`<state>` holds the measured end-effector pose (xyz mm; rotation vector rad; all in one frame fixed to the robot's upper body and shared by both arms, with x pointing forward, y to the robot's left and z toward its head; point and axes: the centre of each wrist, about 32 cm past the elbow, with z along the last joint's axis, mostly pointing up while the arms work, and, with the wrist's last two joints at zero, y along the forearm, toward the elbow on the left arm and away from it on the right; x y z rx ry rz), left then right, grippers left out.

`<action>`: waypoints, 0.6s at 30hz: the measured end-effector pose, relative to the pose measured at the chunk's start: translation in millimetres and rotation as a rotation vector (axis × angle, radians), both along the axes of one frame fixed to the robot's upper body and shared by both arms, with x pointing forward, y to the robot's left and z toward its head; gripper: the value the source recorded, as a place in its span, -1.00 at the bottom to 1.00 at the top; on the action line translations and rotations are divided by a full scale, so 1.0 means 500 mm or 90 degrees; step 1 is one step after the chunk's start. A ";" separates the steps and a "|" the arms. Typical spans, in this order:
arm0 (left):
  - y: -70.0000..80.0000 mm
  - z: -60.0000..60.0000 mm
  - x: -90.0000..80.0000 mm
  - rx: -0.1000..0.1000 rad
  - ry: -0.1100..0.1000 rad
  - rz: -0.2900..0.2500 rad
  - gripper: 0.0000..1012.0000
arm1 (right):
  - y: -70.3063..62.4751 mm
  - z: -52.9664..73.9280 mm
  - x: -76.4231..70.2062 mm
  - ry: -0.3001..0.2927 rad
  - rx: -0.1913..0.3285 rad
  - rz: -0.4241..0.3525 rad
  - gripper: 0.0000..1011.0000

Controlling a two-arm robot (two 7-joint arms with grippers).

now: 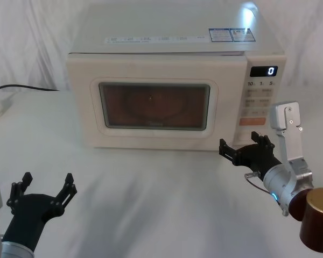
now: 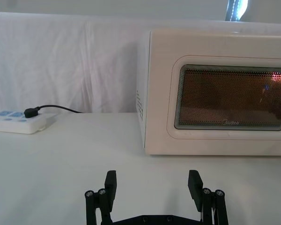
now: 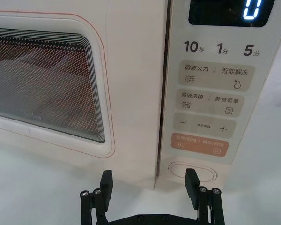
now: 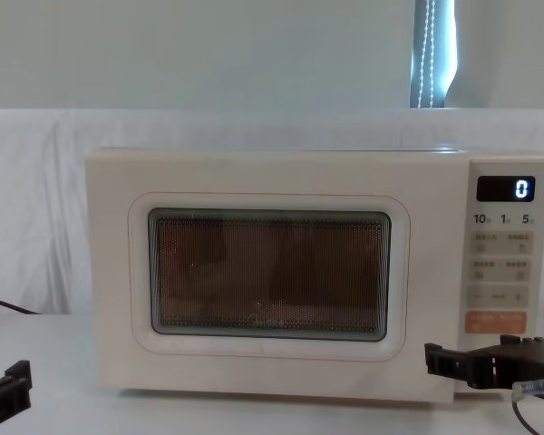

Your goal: Press the button to open the microwave door with one hand; close the microwave door with the other hand.

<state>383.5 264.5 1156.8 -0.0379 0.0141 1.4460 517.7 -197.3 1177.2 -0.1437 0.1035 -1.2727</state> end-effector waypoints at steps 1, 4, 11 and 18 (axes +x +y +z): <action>0.000 0.000 0.000 0.000 0.000 0.000 0.98 | 0.000 0.000 0.000 0.000 0.000 0.000 0.98; 0.000 0.000 0.000 0.000 0.000 0.000 0.98 | 0.000 0.000 0.000 0.000 0.000 0.000 0.98; 0.000 0.000 0.000 0.000 0.000 0.000 0.98 | 0.000 0.000 0.000 0.000 0.000 0.000 0.98; 0.000 0.000 0.000 0.000 0.000 0.000 0.92 | 0.000 0.000 0.000 0.000 0.000 0.000 0.98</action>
